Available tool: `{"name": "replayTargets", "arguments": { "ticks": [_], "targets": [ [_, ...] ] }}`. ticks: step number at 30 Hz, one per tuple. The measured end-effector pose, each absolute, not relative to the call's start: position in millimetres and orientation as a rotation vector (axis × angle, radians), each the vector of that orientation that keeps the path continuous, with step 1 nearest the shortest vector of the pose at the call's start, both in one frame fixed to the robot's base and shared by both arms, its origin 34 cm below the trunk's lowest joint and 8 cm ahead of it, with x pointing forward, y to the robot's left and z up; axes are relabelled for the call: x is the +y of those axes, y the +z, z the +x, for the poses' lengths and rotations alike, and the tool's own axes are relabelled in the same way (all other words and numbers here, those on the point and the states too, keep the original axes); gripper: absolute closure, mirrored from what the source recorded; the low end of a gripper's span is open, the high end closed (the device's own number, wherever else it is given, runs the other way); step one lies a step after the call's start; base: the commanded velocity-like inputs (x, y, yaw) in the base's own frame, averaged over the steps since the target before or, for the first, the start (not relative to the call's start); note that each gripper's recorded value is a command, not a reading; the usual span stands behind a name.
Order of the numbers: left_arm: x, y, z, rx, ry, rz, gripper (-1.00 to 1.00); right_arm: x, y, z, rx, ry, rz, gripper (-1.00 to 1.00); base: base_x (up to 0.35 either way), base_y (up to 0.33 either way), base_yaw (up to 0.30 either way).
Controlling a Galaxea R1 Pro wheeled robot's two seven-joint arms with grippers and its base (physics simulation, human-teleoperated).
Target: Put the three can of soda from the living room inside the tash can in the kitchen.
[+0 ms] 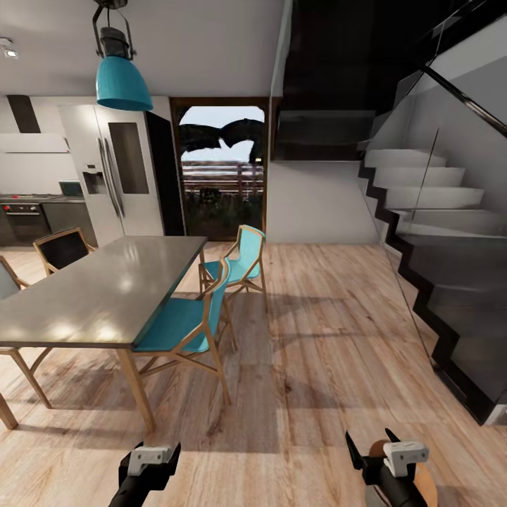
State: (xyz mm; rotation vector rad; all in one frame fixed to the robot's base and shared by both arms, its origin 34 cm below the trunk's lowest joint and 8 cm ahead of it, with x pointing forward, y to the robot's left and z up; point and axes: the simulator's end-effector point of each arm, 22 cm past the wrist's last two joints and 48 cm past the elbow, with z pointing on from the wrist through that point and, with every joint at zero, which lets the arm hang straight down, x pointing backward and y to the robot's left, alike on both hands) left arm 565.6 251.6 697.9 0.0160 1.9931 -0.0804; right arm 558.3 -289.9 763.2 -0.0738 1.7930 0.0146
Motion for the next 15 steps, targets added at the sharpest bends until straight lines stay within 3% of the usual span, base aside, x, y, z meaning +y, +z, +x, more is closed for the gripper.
{"name": "replayTargets", "arguments": {
  "ticks": [7,15],
  "targets": [
    [253,682,557,2.028,-0.075,0.013,-1.00,-285,758,556,1.804,0.027,-0.075,-1.00,0.000,-0.240,-0.019],
    [253,680,556,2.032,-0.074,0.013,-1.00,-285,758,556,1.805,0.028,-0.070,-1.00,0.000,-0.278,-0.201]
  ]
}}
